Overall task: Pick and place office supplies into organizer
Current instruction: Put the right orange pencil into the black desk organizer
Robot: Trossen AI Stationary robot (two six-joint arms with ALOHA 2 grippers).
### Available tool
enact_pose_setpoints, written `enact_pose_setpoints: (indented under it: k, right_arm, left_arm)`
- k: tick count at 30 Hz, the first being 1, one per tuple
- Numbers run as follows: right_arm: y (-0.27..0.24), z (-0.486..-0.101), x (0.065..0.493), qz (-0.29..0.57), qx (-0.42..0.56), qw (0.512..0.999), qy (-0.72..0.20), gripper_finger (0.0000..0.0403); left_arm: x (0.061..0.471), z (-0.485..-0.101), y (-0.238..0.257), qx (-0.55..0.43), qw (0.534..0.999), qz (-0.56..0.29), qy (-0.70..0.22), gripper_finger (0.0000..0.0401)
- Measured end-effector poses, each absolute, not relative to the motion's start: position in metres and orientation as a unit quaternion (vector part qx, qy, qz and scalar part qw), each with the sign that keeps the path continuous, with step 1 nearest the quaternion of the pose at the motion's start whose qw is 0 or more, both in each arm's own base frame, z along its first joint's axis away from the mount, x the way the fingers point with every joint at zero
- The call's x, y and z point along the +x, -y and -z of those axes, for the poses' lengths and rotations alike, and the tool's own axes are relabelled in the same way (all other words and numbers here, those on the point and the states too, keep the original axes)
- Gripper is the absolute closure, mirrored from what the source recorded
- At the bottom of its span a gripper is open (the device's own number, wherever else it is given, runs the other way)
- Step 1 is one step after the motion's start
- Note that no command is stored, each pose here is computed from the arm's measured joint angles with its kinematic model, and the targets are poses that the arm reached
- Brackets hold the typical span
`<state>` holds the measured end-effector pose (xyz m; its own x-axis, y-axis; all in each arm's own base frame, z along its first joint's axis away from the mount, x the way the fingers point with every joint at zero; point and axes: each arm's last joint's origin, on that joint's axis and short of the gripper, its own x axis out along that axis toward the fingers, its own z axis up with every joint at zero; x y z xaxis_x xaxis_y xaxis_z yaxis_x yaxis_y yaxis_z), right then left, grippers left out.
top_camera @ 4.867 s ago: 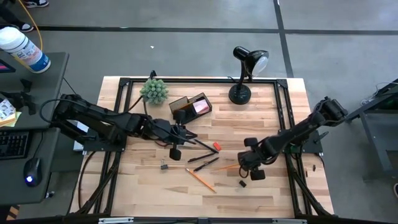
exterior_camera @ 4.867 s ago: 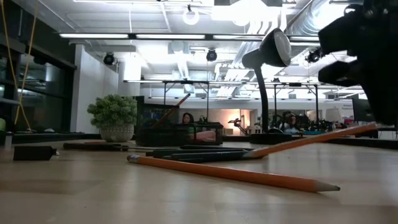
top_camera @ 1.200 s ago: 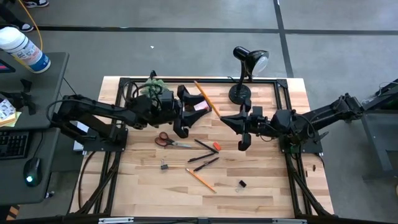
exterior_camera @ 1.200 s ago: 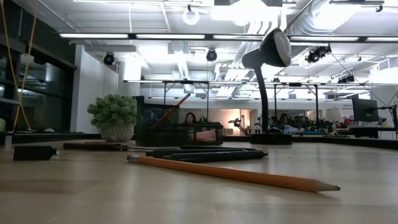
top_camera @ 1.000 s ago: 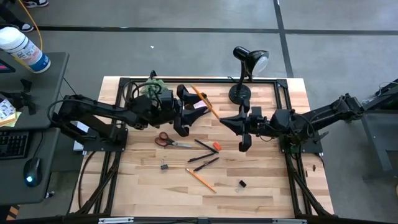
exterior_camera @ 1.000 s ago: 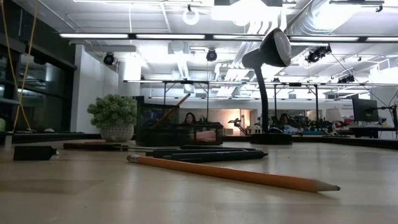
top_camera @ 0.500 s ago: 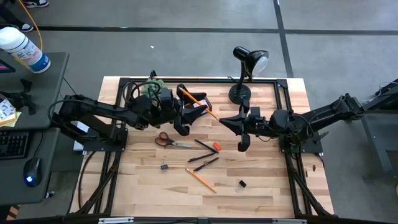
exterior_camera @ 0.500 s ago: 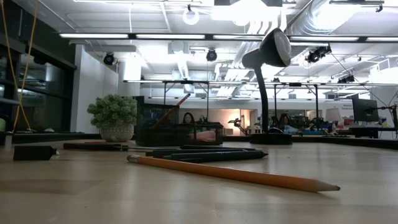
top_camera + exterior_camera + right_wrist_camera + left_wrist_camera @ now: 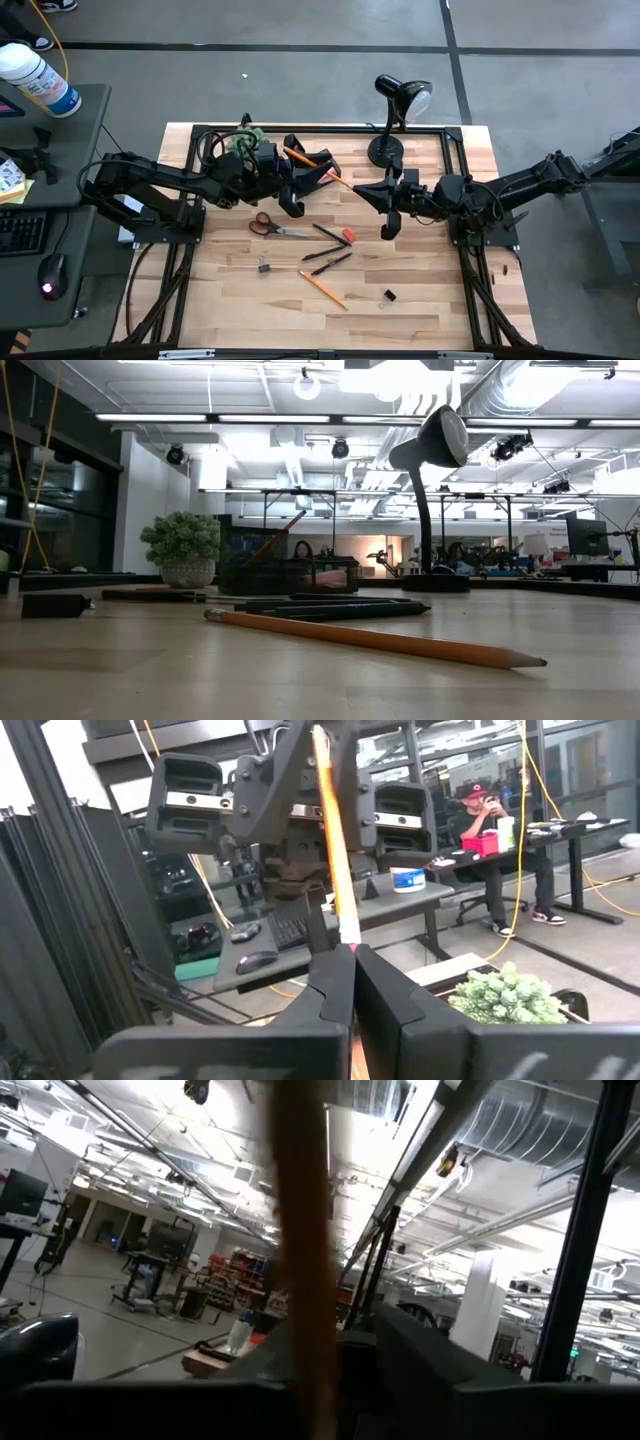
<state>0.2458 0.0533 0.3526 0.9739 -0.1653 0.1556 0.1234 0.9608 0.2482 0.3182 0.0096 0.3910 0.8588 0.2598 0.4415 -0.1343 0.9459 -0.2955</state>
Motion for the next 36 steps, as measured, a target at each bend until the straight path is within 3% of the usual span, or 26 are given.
enact_pose_setpoints:
  k: [4, 17, 25, 31, 36]
  right_arm:
    - [-0.053, -0.354, 0.245, 0.083, 0.119, 0.985, 0.097, 0.0402]
    - [-0.051, -0.363, 0.243, 0.105, 0.107, 0.979, 0.139, 0.0402]
    - [-0.048, -0.364, 0.243, 0.118, 0.105, 0.977, 0.144, 0.0403]
    - [-0.043, -0.366, 0.244, 0.117, 0.107, 0.975, 0.157, 0.0403]
    - [-0.04, -0.367, 0.244, 0.111, 0.105, 0.975, 0.163, 0.0403]
  left_arm:
    - [0.318, -0.391, -0.01, -0.118, 0.957, -0.105, 0.244, 0.0392]
    - [0.318, -0.392, -0.009, -0.117, 0.957, -0.101, 0.245, 0.0325]
    - [0.318, -0.391, -0.009, -0.103, 0.961, -0.096, 0.24, 0.034]
    - [0.318, -0.392, -0.009, -0.091, 0.961, -0.101, 0.241, 0.0392]
    - [0.317, -0.392, -0.009, -0.079, 0.962, -0.105, 0.241, 0.0385]
